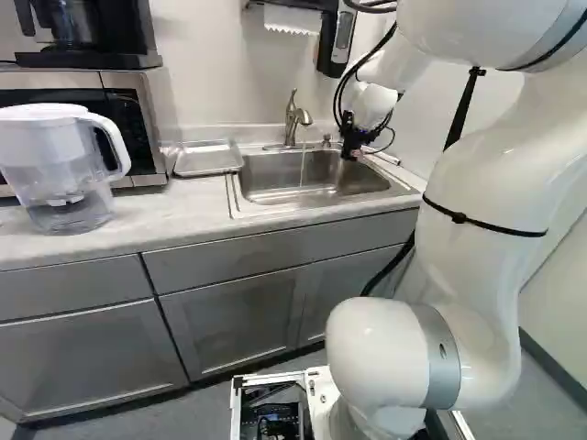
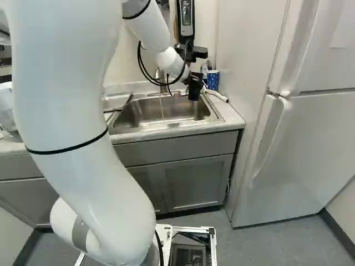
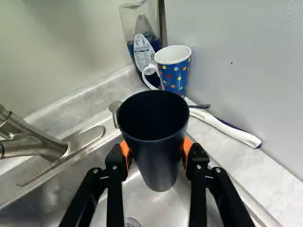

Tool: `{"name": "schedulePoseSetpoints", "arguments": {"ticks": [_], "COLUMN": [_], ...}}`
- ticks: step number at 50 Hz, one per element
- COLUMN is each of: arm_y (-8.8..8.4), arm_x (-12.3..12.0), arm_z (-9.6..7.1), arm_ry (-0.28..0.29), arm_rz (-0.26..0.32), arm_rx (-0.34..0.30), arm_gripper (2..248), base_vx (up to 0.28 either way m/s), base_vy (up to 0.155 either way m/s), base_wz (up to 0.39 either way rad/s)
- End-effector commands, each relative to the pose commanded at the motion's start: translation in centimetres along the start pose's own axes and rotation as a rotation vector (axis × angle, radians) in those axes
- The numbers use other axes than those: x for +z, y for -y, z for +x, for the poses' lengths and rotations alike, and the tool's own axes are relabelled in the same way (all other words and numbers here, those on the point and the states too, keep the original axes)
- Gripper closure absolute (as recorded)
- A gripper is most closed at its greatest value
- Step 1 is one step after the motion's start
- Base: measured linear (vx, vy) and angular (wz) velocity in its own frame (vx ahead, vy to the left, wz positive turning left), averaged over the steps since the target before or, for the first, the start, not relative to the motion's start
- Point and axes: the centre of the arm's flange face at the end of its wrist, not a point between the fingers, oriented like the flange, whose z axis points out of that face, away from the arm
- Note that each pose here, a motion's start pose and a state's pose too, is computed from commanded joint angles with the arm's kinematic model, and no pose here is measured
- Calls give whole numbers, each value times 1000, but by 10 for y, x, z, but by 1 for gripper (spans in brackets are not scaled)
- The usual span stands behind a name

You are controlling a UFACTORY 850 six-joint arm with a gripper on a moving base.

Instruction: Rinse the cup and place it in the tray

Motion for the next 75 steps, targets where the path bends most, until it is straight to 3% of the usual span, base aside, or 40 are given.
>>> {"name": "schedulePoseSetpoints", "arguments": {"ticks": [36,75], "arm_y": [1,1], "arm_x": [2,2], "arm_z": [2,12], "arm_ry": [-9,-104], "arm_rz": [29,57], "arm_rx": [187,29], "arm_gripper": [126,126], "base_vx": [0,0], "base_vy": [0,0], "base_wz": [0,0]}}
